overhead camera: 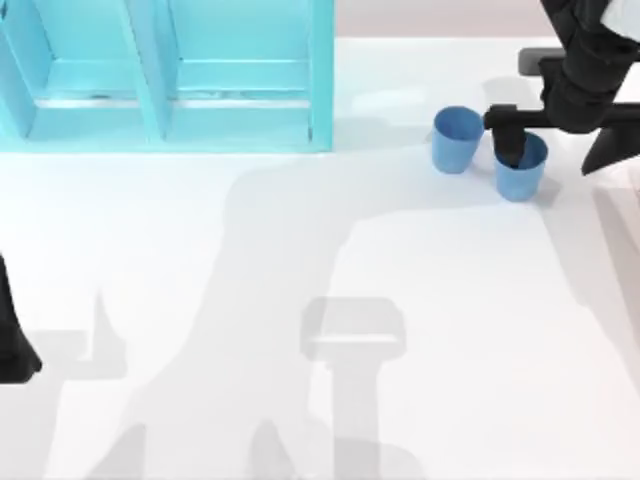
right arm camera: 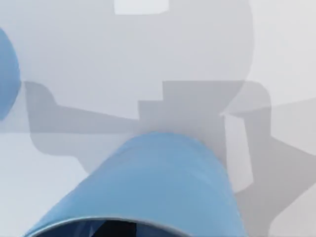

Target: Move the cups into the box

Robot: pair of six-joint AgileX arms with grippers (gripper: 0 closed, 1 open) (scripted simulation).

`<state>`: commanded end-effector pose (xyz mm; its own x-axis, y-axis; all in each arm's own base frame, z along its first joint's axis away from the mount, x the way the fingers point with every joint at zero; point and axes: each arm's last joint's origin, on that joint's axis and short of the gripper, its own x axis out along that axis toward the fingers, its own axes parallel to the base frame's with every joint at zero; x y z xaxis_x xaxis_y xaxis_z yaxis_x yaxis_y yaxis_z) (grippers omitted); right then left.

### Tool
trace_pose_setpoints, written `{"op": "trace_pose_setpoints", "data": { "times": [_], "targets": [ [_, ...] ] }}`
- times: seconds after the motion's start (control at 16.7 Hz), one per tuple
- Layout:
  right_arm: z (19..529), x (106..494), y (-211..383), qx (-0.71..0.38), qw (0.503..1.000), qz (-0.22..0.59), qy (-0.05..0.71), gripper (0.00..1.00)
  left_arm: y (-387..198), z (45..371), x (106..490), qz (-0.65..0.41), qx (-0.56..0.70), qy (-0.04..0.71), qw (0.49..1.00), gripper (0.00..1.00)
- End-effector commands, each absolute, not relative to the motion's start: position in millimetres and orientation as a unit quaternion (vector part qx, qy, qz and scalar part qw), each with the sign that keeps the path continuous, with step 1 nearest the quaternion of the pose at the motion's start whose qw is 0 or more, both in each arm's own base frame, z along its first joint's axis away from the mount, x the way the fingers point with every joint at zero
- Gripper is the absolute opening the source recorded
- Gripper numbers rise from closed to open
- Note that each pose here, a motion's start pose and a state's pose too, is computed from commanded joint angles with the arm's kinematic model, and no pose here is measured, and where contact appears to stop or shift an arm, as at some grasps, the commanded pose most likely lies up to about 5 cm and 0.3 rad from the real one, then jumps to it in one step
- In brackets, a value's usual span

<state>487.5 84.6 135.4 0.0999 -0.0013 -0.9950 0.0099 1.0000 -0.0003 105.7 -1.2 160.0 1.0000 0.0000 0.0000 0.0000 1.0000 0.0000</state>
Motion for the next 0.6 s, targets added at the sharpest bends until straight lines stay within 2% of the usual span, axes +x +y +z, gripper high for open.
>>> {"op": "trace_pose_setpoints", "data": {
  "times": [0.54, 0.6],
  "targets": [
    [135.4, 487.5, 84.6, 0.003, 0.742, -0.004, 0.671, 0.02, -1.2, 160.0, 105.7, 0.0, 0.0, 0.0, 1.0, 1.0],
    [135.4, 487.5, 84.6, 0.003, 0.742, -0.004, 0.671, 0.0, -1.2, 160.0, 105.7, 0.0, 0.0, 0.0, 1.0, 1.0]
  ]
}}
